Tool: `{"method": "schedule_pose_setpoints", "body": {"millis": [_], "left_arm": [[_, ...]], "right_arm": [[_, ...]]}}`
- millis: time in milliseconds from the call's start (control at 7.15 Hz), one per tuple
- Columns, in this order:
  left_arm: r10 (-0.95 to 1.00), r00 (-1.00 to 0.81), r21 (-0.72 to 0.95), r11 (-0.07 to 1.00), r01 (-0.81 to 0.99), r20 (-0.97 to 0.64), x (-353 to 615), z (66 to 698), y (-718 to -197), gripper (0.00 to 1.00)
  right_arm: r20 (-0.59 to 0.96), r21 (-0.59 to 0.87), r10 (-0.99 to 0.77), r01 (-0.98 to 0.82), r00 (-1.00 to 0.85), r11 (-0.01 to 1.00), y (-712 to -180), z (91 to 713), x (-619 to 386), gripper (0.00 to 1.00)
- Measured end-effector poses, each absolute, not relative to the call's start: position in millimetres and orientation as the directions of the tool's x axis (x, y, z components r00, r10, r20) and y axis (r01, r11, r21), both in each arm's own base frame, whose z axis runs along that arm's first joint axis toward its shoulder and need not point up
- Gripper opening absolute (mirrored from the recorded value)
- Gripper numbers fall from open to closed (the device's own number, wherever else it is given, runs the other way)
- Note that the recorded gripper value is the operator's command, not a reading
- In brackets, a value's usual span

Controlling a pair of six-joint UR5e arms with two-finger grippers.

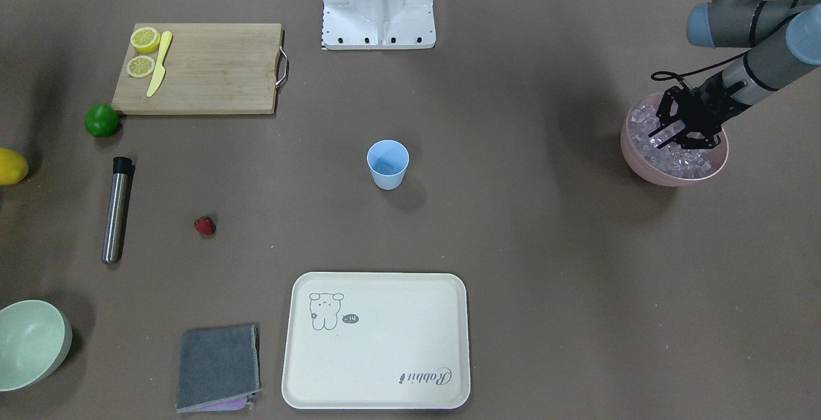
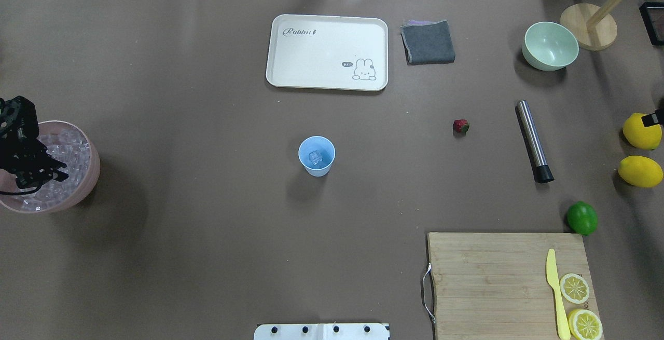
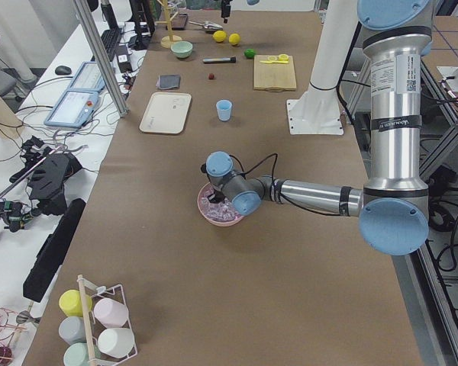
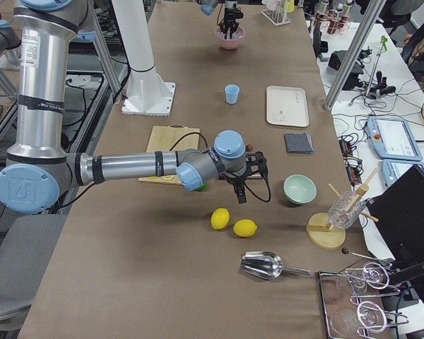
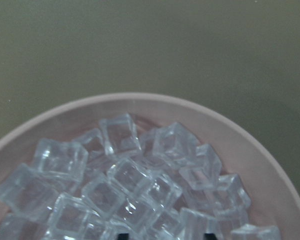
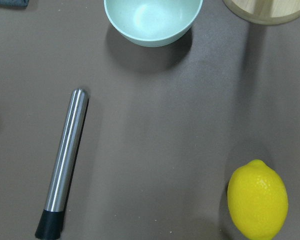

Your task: Mash ice and strawberries in cup

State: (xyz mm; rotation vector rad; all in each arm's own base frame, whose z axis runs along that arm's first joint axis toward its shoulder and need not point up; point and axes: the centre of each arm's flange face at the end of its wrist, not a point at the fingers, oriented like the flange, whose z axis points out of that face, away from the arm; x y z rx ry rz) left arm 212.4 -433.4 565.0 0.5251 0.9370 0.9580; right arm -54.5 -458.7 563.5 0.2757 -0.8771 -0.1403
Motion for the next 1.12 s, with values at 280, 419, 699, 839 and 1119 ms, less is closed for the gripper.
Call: {"method": "schedule_pose_setpoints", "body": {"millis": [280, 419, 699, 839, 1119], "left_arm": [[0.856, 0.270, 0.739, 0.516, -0.433, -0.440, 198, 560, -444, 0.00], [0.849, 0.272, 0.744, 0.528, -0.411, -0.452, 187, 554, -453, 0.00], [0.838, 0.260, 0.765, 0.545, -0.344, -0.480, 162, 525, -478, 0.00], [0.832, 0.259, 0.770, 0.553, -0.317, -0.491, 164, 495, -501, 0.00], [0.813, 0.267, 0.774, 0.577, -0.261, -0.517, 183, 409, -554, 0.00]], "right_arm": [[0.738, 0.292, -0.231, 0.008, 0.634, 0.956, -459, 565, -55, 1.00], [0.738, 0.290, -0.228, 0.007, 0.635, 0.957, -459, 565, -55, 1.00], [0.741, 0.283, -0.221, 0.004, 0.634, 0.959, -459, 566, -55, 1.00], [0.741, 0.281, -0.219, 0.003, 0.634, 0.960, -459, 567, -55, 1.00], [0.744, 0.272, -0.208, -0.004, 0.634, 0.962, -458, 567, -54, 1.00]]}}
